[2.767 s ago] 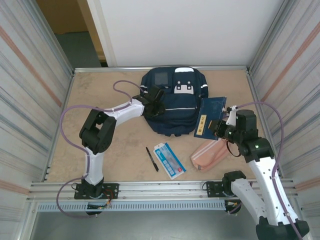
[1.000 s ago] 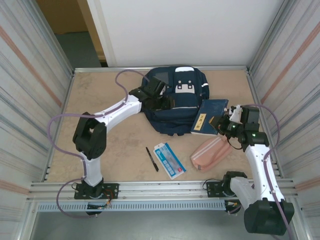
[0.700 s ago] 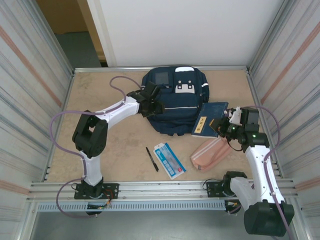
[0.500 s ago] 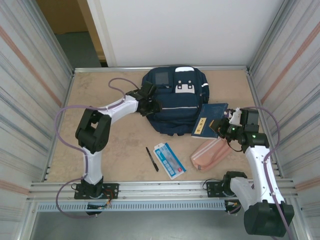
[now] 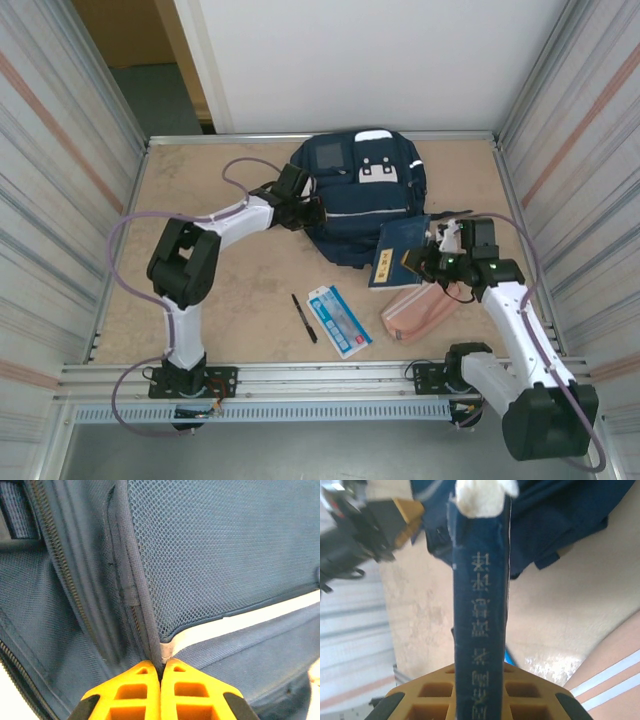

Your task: Pack the student bag

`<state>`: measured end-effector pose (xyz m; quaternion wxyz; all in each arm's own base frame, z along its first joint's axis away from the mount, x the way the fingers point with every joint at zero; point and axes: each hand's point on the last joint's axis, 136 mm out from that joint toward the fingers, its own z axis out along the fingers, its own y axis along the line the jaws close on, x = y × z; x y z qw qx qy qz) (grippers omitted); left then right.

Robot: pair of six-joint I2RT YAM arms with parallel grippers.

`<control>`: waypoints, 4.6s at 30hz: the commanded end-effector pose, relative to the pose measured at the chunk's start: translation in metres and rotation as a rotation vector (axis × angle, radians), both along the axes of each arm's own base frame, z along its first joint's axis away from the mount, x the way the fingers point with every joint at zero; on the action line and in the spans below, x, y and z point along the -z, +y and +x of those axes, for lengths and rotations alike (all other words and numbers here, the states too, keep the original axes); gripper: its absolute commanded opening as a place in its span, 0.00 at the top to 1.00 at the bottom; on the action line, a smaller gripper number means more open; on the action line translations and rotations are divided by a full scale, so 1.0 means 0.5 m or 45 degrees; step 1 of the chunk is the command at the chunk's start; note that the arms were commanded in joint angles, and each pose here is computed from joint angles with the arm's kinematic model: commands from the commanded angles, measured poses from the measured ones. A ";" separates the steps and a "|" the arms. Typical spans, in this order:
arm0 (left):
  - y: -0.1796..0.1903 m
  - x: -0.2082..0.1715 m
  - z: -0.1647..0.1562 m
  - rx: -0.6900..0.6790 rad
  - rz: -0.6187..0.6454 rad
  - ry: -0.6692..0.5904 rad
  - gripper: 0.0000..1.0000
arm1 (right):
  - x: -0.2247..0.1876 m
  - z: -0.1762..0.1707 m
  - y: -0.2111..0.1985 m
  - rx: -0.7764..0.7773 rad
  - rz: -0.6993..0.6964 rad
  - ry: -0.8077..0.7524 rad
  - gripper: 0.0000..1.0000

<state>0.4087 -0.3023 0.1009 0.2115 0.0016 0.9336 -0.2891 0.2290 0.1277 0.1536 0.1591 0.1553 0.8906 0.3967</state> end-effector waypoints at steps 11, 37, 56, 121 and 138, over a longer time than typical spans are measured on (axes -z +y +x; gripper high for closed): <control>0.007 -0.269 0.004 -0.105 -0.251 -0.248 1.00 | -0.013 -0.104 0.215 -0.612 0.367 0.115 1.00; 0.019 -0.368 -0.083 -0.115 -0.332 -0.310 1.00 | 0.048 -0.070 0.248 -0.512 0.516 0.230 1.00; 0.009 -0.285 -0.230 0.689 0.329 -0.980 0.31 | -0.126 0.043 0.190 -0.460 0.518 -0.220 1.00; -0.032 -0.559 -0.169 0.524 0.707 -1.720 1.00 | 0.154 0.315 0.188 -0.212 -0.033 -0.080 0.55; -0.035 -0.516 -0.151 0.567 0.680 -1.670 1.00 | 0.154 0.245 0.235 -0.488 -0.274 -0.259 1.00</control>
